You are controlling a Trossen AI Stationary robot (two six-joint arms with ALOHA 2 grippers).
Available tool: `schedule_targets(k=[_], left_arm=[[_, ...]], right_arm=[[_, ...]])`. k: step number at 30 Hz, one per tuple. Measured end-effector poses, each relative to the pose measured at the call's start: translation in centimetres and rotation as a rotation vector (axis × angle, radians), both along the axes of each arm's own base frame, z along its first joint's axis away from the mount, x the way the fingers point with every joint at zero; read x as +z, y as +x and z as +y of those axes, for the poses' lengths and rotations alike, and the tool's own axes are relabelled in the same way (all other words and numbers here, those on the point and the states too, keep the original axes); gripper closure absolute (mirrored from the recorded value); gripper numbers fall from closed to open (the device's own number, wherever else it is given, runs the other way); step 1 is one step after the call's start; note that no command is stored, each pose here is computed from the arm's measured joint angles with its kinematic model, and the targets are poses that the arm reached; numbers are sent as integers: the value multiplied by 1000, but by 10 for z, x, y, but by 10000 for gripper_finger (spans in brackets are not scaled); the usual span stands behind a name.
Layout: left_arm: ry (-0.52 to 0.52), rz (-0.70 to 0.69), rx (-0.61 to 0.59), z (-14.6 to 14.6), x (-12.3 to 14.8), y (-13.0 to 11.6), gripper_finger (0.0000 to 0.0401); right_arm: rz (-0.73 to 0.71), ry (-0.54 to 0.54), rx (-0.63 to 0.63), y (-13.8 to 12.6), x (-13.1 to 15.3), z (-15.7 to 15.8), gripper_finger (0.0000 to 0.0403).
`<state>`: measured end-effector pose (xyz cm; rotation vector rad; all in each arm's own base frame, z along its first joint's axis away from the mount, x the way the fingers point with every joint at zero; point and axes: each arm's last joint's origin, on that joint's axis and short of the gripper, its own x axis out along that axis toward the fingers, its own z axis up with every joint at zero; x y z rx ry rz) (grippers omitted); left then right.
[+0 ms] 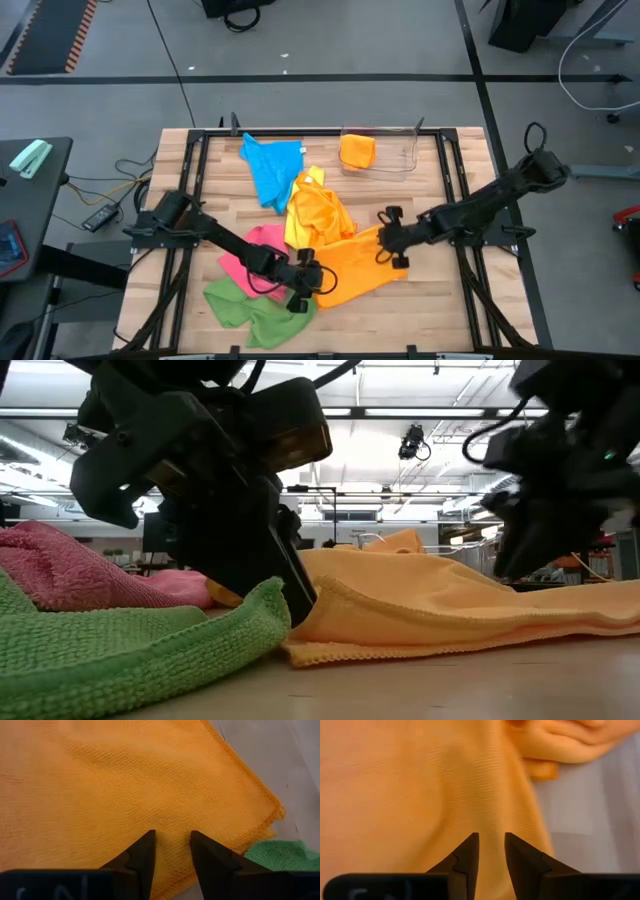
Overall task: Fold microfiber towels
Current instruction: Fold the right orange microfiber cloth
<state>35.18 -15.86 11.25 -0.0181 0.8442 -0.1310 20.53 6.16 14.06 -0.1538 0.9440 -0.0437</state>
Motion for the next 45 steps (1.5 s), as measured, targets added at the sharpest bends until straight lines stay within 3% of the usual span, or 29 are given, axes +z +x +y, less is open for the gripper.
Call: schedule_targets(k=[5, 8, 18, 27, 32, 36, 39, 45], left_arm=[[1, 3, -6, -3, 0, -2, 275], [-11, 10, 7, -4, -1, -2, 272], [-36, 17, 31, -4, -1, -3, 276], [-49, 24, 14, -5, 10, -8, 274], [-27, -18, -29, -6, 22, -9, 272], [-16, -32, -44, -7, 23, -8, 278], [4, -39, -65, -6, 26, -9, 282], [34, -126, -113, -3, 57, -13, 289]], right_arm=[[-69, 4, -17, 3, -7, -19, 299], [-35, -13, -30, -4, -17, -26, 299], [-34, -120, -322, -13, -27, -53, 311], [22, -127, -259, 1, -6, -51, 313], [-28, -29, -148, 15, 11, -34, 313], [-181, 114, 6, 24, 20, -9, 313], [-214, 186, 98, 24, 15, 14, 313], [-140, 242, 176, 22, -16, 55, 313]])
